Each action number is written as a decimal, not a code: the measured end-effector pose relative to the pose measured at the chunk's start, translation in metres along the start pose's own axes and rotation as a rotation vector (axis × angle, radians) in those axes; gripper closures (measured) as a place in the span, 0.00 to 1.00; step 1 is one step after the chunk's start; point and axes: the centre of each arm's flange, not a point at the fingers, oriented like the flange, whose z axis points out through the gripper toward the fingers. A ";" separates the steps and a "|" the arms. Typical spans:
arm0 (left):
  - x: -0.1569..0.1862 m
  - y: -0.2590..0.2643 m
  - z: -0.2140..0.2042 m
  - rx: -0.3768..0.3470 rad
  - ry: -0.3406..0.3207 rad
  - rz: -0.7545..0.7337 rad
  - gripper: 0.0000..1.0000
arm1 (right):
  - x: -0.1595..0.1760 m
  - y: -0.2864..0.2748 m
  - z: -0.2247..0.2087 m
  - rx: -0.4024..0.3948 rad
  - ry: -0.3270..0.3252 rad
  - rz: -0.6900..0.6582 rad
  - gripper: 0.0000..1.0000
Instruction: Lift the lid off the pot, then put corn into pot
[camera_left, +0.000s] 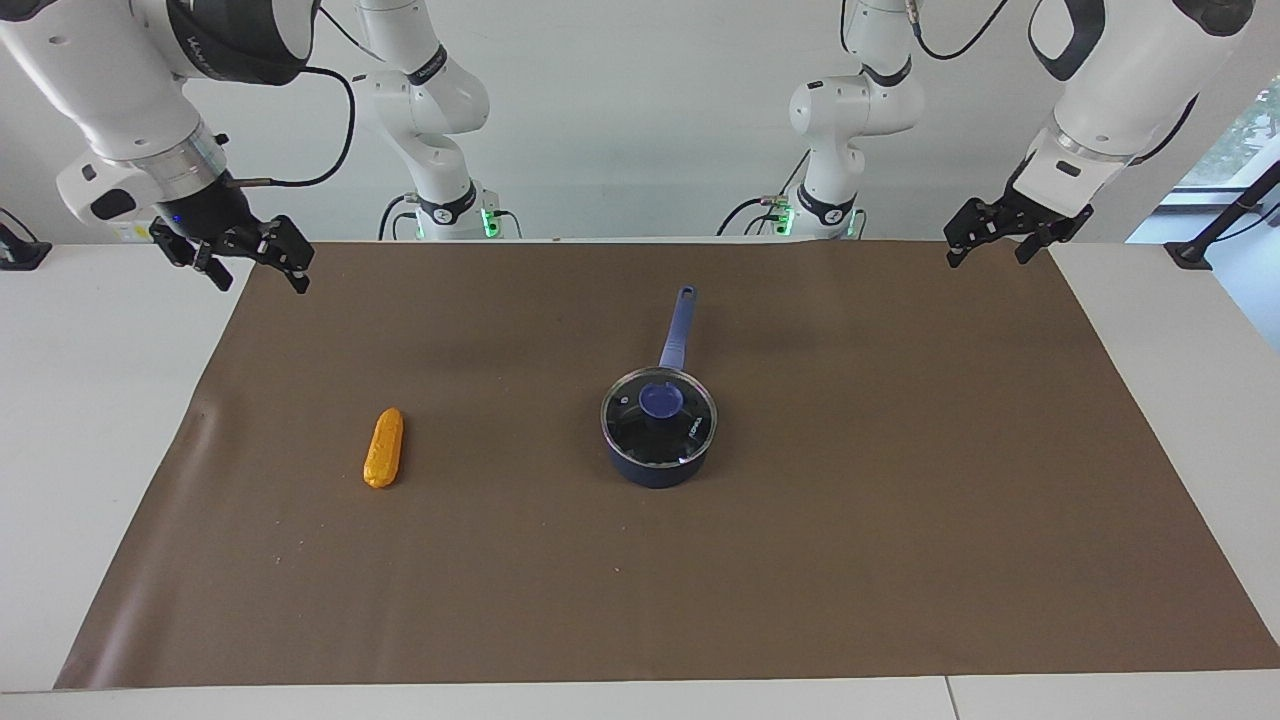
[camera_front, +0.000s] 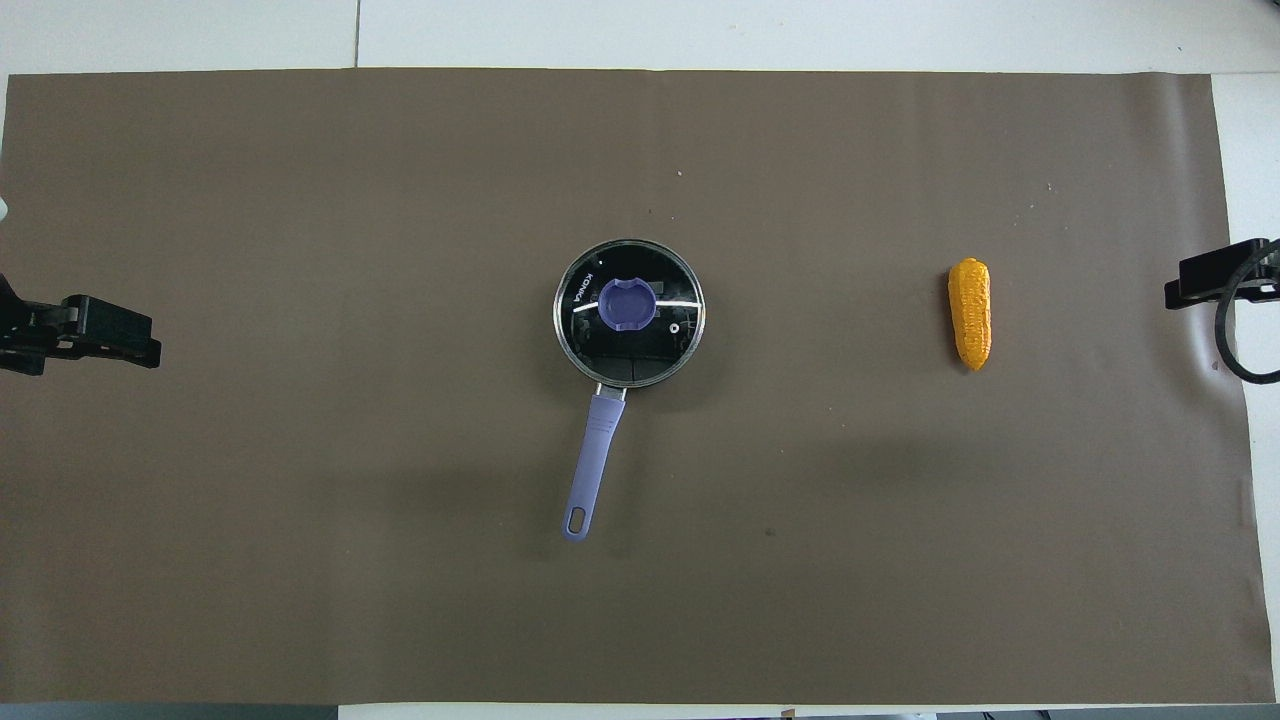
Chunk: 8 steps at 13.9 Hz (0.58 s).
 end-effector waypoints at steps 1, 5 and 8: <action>0.000 0.000 0.000 0.000 -0.001 0.000 0.00 | 0.000 0.000 0.000 0.000 0.000 0.000 0.00; 0.000 0.000 0.001 0.000 -0.002 0.000 0.00 | 0.000 0.000 0.000 0.000 0.000 0.000 0.00; 0.001 0.006 0.000 -0.002 0.011 0.001 0.00 | 0.000 0.000 0.000 0.000 0.000 0.000 0.00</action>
